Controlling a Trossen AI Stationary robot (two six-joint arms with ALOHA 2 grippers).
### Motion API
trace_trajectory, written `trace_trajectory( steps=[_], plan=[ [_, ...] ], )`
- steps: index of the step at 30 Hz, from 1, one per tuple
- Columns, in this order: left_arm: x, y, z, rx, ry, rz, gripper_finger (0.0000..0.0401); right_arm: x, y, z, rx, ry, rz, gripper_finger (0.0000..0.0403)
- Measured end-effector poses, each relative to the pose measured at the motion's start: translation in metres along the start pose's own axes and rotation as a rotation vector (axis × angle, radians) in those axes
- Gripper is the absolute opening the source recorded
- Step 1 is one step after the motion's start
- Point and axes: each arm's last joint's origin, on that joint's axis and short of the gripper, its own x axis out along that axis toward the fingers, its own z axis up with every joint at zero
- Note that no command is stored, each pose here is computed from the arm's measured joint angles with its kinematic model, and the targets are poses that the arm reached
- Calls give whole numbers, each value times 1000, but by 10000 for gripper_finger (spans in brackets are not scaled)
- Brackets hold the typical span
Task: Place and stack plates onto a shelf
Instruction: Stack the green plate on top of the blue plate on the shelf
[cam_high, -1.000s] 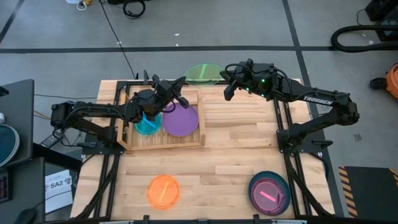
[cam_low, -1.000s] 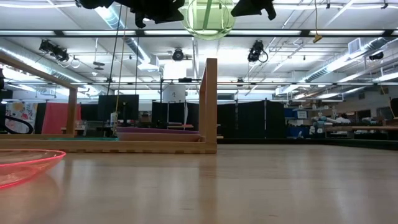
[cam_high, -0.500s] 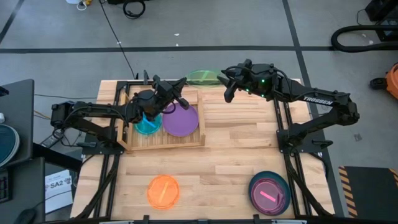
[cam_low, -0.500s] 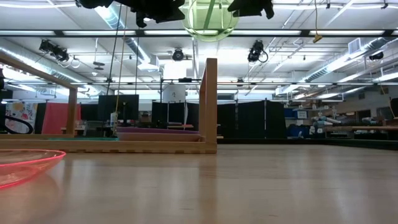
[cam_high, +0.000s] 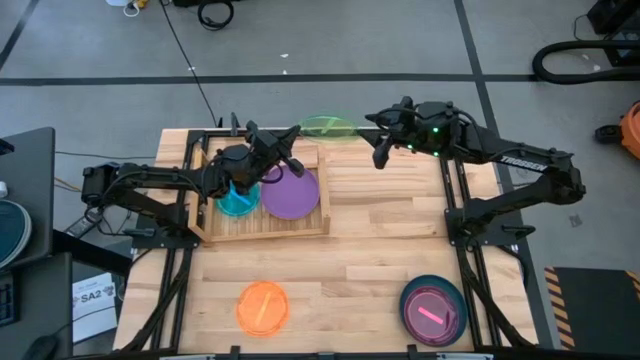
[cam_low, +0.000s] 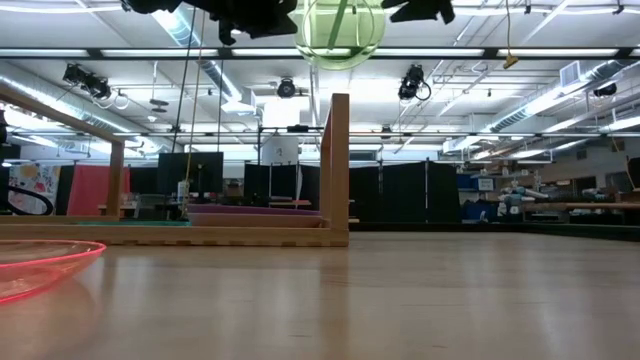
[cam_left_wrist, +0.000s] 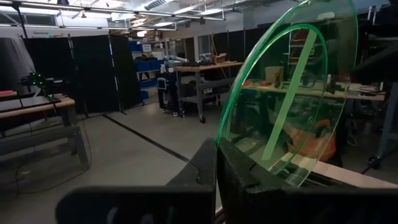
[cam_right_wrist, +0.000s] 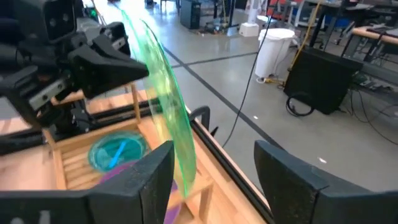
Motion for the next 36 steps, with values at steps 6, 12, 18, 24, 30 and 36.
trace_trajectory(
  steps=[6,12,18,24,30,36],
  plan=[
    [-1,-2,-2,15,18,-10,5,-33,-9,-4,-18,67,-1,225],
    [-5,-7,-2,15,21,-31,5,-65,-18,-12,-7,135,-5,225],
    [-14,-15,0,11,22,-74,5,-84,-23,-19,13,187,-10,225],
    [-31,-13,10,-43,66,-137,5,-84,-23,-23,3,229,-12,226],
    [-52,5,22,-141,161,-237,5,-74,-20,-25,-8,262,-13,226],
    [-71,35,30,-203,273,-295,5,-63,-17,-27,-25,295,-14,226]
  ],
)
